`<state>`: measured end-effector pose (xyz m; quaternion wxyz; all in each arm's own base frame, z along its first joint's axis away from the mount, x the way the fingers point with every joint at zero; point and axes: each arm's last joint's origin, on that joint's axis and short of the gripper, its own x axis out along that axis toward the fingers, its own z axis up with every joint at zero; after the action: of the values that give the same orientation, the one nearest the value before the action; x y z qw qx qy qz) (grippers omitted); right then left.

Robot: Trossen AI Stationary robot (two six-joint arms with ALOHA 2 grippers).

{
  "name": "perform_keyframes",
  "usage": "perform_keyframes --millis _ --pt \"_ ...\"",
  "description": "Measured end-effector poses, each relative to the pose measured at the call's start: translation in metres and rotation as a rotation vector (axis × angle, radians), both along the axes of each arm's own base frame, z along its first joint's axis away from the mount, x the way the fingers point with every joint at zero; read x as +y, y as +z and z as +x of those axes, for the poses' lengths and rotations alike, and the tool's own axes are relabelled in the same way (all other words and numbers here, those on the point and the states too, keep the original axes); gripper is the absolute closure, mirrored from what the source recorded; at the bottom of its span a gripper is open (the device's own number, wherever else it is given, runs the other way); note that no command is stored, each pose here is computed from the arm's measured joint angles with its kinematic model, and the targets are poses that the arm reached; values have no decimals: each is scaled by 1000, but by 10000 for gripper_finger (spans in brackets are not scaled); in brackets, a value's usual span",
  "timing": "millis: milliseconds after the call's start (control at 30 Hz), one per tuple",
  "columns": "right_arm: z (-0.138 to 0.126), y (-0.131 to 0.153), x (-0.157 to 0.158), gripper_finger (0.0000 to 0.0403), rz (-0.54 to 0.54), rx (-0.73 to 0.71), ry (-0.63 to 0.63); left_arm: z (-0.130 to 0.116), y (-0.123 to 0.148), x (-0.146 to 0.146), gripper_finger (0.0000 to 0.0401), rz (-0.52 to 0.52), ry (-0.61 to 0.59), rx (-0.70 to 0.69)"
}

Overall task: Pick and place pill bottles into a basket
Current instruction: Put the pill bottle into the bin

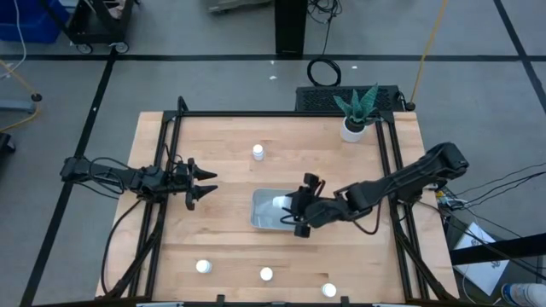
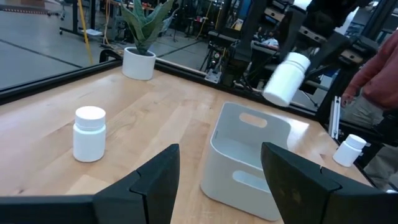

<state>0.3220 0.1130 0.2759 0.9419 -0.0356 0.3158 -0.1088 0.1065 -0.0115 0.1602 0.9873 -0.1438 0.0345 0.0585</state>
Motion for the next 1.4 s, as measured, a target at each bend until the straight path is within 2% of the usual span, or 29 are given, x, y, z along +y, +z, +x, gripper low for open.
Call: perform_keyframes --millis 233,467,733,1033,1400 --pt "17 3 5 250 49 206 -23 0 0 0 169 9 5 2" --pt "27 -19 -1 251 98 331 -76 0 0 0 169 2 7 5" --pt "43 -50 -6 251 167 410 -81 0 -1 0 169 -16 8 4" --pt "49 -76 -8 251 167 491 -127 0 -1 0 169 -19 8 4" --pt "50 -83 -9 250 227 515 -125 0 -1 0 169 -23 8 3"
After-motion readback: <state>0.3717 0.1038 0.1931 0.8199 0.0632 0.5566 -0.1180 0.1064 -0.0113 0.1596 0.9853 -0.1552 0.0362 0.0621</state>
